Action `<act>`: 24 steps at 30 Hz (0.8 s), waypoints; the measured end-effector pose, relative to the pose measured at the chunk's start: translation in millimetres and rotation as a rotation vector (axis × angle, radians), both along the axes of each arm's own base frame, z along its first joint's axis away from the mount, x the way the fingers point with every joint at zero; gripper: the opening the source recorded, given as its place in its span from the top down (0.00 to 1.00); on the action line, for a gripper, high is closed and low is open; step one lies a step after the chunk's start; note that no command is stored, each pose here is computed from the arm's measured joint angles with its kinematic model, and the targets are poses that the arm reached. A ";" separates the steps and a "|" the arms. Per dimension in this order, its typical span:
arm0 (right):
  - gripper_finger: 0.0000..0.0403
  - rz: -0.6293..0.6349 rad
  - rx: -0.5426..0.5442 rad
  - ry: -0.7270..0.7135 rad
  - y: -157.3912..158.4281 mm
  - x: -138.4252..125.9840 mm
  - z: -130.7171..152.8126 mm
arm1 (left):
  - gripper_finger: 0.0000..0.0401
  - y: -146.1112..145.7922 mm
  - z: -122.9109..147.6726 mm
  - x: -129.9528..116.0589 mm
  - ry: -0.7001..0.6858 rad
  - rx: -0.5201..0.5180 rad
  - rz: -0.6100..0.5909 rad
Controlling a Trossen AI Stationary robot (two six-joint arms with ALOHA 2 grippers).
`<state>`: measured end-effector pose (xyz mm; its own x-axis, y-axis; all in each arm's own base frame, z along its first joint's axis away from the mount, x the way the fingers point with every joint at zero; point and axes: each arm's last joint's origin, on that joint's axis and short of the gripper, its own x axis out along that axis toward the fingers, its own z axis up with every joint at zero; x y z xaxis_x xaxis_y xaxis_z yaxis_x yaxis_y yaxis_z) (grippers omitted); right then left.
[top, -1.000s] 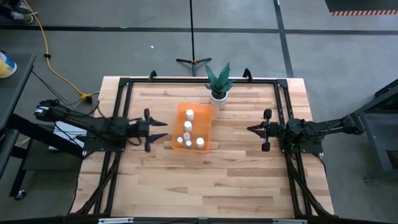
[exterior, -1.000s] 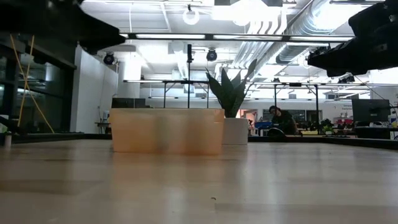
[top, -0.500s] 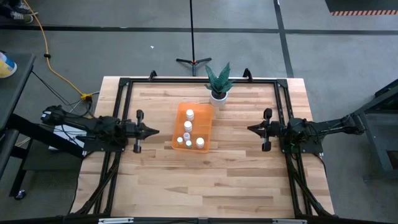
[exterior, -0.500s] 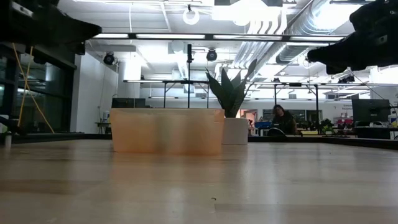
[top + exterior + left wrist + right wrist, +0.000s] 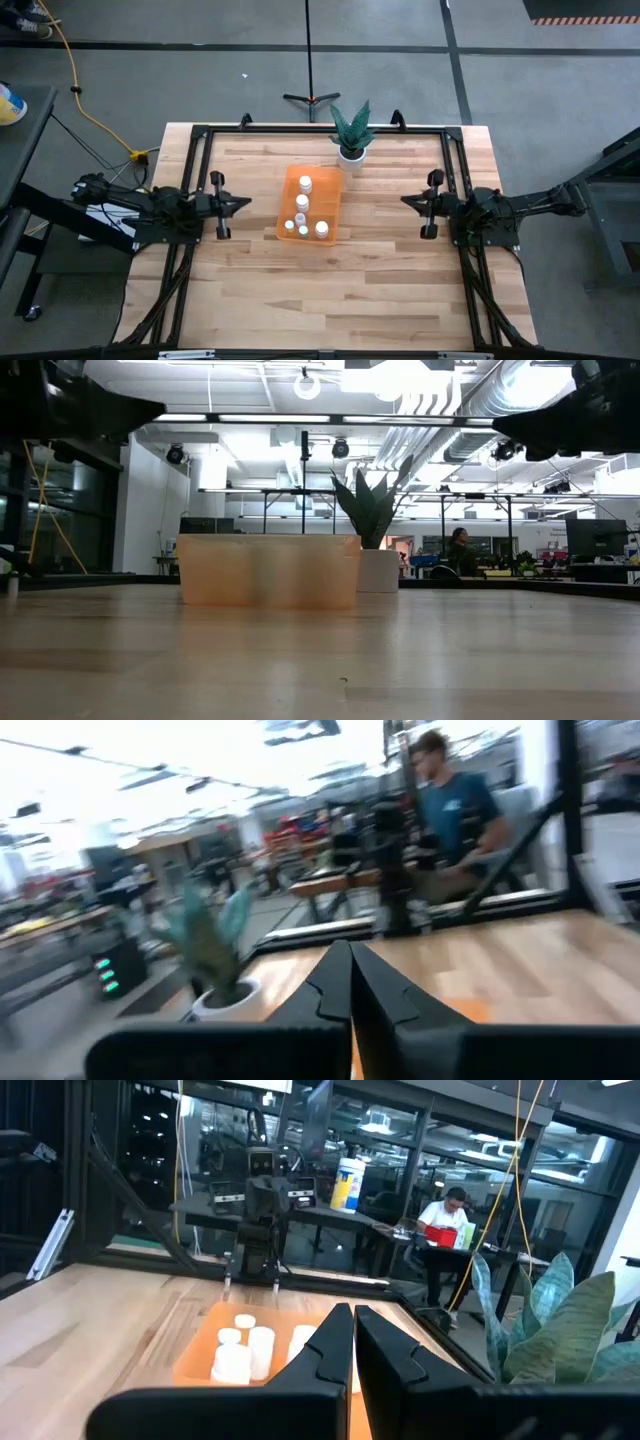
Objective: Pick and place pill bottles into a basket
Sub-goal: Return to Home Position
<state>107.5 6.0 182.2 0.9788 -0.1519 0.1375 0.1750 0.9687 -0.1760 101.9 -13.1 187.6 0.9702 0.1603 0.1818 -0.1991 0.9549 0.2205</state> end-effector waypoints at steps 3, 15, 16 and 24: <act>0.98 -0.001 -0.006 0.001 0.0 0.0 0.0 | 0.88 3.3 2.0 -1.8 -0.023 -0.018 0.070; 0.99 0.159 0.021 0.026 -7.4 1.6 -2.9 | 0.88 16.8 -17.3 1.5 0.139 -0.177 -0.043; 0.99 0.163 0.022 0.020 -9.6 1.5 -2.4 | 0.89 17.9 -17.2 1.5 0.137 -0.177 -0.041; 1.00 0.151 0.144 0.081 -28.8 -1.0 -9.2 | 0.93 22.7 -18.7 0.9 0.155 -0.185 -0.101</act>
<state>106.4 -22.8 173.0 0.9989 -0.0152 0.0453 0.0170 0.9990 -0.0416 102.9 9.6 168.9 0.9970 0.0776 0.0061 -0.0779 0.9951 0.0602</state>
